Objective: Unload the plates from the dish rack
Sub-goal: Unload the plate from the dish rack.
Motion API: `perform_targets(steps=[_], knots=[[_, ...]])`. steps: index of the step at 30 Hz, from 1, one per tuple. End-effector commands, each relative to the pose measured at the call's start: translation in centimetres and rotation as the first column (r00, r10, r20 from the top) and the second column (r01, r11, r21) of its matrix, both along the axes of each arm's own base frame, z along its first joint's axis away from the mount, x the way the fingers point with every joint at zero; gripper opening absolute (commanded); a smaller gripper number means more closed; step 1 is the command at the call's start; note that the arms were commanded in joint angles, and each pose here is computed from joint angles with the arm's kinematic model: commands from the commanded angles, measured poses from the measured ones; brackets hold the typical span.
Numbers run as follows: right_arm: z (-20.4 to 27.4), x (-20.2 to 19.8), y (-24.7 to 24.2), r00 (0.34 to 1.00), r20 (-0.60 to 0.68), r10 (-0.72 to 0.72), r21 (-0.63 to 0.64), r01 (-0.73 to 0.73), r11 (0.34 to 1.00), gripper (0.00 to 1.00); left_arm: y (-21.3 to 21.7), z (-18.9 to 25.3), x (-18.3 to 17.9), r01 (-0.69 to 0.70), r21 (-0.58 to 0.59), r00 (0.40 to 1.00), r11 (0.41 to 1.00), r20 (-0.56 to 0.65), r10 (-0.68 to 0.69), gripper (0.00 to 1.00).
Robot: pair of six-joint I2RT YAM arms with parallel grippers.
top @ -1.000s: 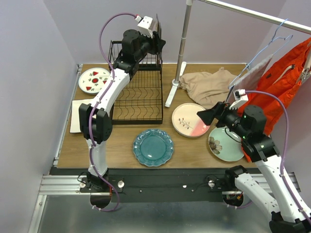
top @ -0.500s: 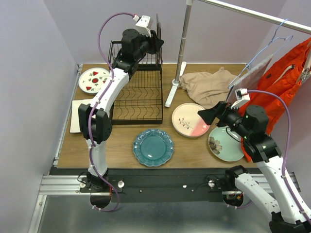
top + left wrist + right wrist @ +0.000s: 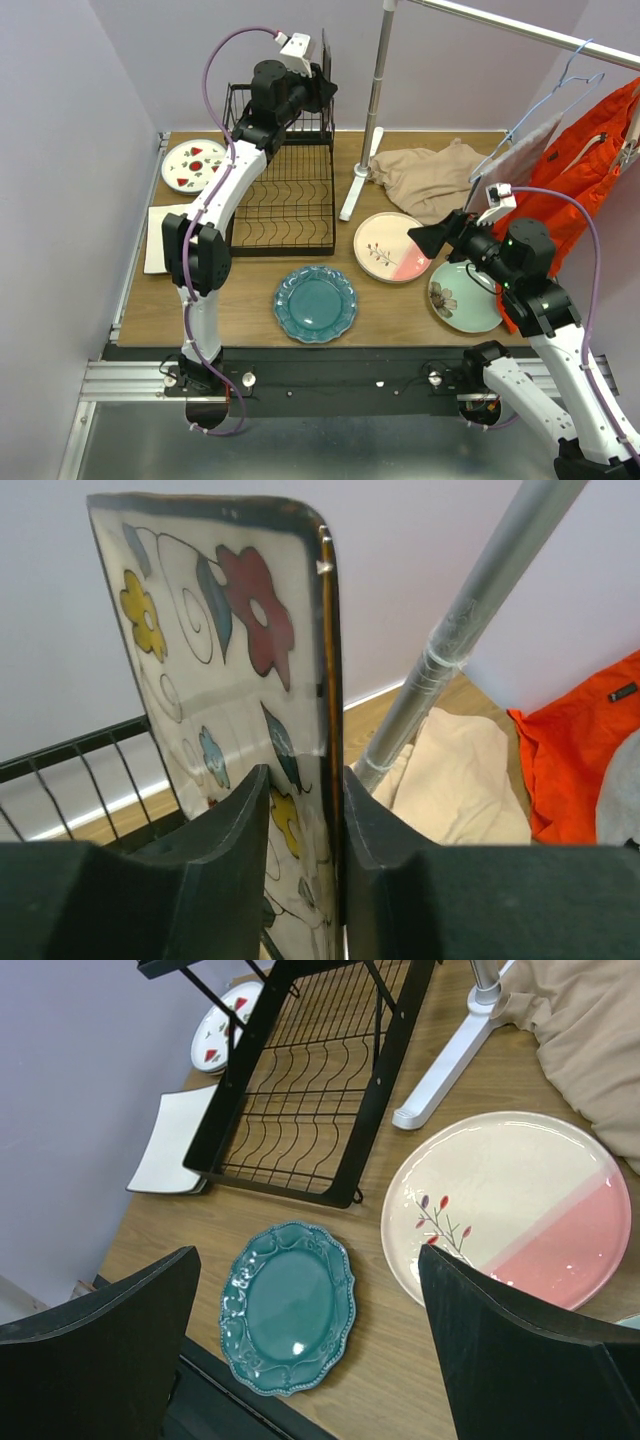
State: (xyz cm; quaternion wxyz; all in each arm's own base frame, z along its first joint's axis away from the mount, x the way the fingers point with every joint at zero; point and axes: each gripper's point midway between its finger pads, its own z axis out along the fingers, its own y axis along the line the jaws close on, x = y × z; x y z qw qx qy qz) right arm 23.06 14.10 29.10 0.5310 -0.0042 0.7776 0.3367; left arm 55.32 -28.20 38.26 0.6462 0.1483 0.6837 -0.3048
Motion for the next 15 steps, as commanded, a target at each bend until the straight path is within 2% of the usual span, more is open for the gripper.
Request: perform_targets(steps=[1,4,10,15], knots=[[0.8,-0.3,-0.1,1.000,0.004,-0.001,0.005,0.001,1.000,0.98,-1.2,-0.9,-0.6,0.045,0.005,0.998,0.999,-0.032,-0.045,0.23],[0.9,-0.4,-0.1,1.000,0.006,-0.003,0.008,0.003,1.000,0.98,-1.1,-0.1,-0.7,0.041,0.004,0.999,0.999,-0.018,-0.041,0.11],[0.6,-0.3,-0.2,1.000,0.000,-0.009,0.005,0.009,1.000,0.98,-0.8,1.6,-1.3,0.038,-0.011,0.999,0.999,0.004,-0.038,0.00],[0.7,-0.1,-0.1,1.000,-0.004,-0.007,0.004,0.007,1.000,0.98,0.3,3.5,-1.7,-0.015,-0.025,1.000,1.000,0.025,0.016,0.00]])
